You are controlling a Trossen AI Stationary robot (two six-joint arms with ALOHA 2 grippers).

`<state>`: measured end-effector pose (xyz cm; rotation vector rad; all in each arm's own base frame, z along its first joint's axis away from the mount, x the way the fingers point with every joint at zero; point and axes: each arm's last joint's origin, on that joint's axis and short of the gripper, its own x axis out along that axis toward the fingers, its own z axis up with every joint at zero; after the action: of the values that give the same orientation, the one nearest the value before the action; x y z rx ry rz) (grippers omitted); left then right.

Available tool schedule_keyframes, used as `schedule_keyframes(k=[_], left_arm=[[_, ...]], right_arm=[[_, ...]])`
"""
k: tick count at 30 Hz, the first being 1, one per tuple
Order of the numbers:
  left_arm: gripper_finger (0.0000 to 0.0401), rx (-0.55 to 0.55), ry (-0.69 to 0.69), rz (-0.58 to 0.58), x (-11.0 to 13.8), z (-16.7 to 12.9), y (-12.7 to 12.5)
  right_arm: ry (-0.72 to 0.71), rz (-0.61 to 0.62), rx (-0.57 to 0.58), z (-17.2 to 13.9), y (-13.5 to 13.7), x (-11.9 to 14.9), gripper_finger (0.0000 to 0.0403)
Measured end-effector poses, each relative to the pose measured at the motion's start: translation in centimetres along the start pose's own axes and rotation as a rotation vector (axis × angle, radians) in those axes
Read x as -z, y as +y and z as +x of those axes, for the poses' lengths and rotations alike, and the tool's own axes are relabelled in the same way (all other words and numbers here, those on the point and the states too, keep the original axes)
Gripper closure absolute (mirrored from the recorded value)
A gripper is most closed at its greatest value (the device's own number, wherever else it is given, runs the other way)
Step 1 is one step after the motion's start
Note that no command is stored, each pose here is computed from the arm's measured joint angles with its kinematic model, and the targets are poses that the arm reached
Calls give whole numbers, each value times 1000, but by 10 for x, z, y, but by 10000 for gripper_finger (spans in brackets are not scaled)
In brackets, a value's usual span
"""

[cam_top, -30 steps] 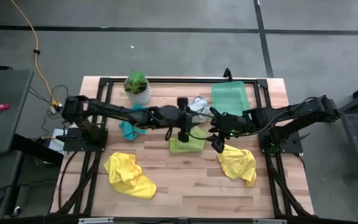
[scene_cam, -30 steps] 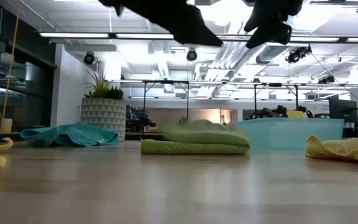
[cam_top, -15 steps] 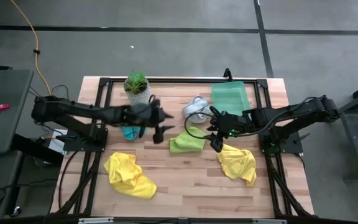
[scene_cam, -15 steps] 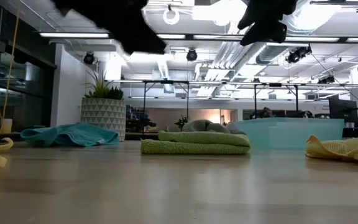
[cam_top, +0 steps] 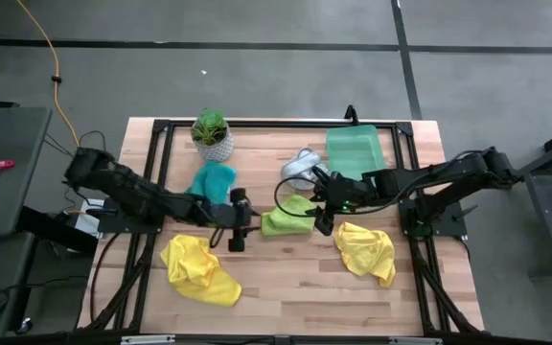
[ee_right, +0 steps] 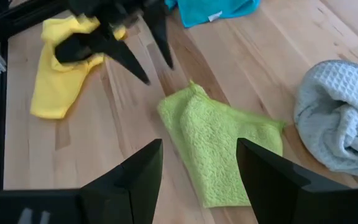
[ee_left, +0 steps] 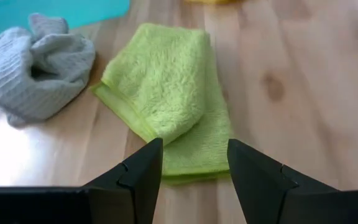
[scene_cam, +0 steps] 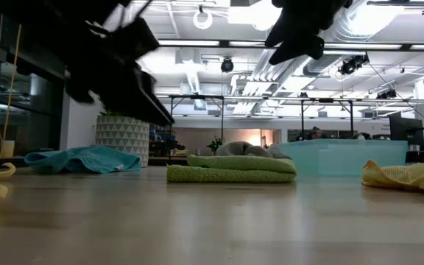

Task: Fold microfiber towels
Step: Fold the green microfiber cloth

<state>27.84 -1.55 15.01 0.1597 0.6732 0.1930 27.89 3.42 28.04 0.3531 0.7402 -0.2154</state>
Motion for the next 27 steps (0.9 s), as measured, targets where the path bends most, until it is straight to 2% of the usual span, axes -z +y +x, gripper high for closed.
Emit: schedule_keyframes(k=[3, 9, 15, 21, 27], left_arm=[[231, -25, 31, 26, -6, 20, 5], [231, -2, 124, -12, -10, 48, 21], [231, 25, 171, -34, -10, 53, 32], [231, 138, 192, -68, -6, 55, 35], [231, 120, 190, -79, -6, 56, 40]], right_arm=[[5, 5, -5, 1, -2, -1, 206], [0, 11, -1, 1, -3, -2, 206], [-1, 11, -1, 1, -3, -2, 206], [-1, 11, -2, 1, -3, -2, 206], [-2, 12, -3, 1, -3, -2, 206]])
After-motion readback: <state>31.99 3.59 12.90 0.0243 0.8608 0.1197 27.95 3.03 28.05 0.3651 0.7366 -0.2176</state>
